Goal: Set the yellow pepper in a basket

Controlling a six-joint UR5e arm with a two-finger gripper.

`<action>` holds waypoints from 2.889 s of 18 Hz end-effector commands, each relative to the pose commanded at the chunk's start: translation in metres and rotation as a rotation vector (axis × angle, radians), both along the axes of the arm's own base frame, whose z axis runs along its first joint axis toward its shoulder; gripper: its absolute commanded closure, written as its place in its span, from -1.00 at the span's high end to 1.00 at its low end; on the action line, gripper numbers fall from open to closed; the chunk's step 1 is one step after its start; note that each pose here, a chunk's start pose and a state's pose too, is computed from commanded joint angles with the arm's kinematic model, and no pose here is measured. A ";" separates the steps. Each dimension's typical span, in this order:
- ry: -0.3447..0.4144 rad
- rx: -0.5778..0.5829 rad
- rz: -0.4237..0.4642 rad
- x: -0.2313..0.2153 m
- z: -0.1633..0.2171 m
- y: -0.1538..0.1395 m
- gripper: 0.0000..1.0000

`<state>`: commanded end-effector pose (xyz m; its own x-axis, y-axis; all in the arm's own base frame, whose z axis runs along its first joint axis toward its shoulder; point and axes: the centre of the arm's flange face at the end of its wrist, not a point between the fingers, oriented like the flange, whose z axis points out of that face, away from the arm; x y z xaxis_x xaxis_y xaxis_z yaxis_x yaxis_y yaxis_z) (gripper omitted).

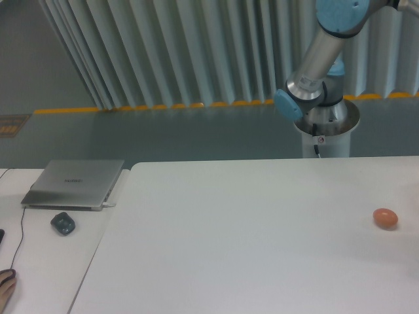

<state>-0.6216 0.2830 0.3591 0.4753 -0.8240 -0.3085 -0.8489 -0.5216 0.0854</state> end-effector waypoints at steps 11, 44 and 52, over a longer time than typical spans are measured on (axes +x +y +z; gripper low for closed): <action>-0.133 0.016 0.145 0.056 0.018 0.029 1.00; -0.191 -0.168 0.144 0.194 0.063 0.098 1.00; -0.191 -0.174 0.145 0.193 0.061 0.098 1.00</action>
<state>-0.4288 0.3810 0.4205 0.6278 -0.7759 -0.0624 -0.7759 -0.6302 0.0295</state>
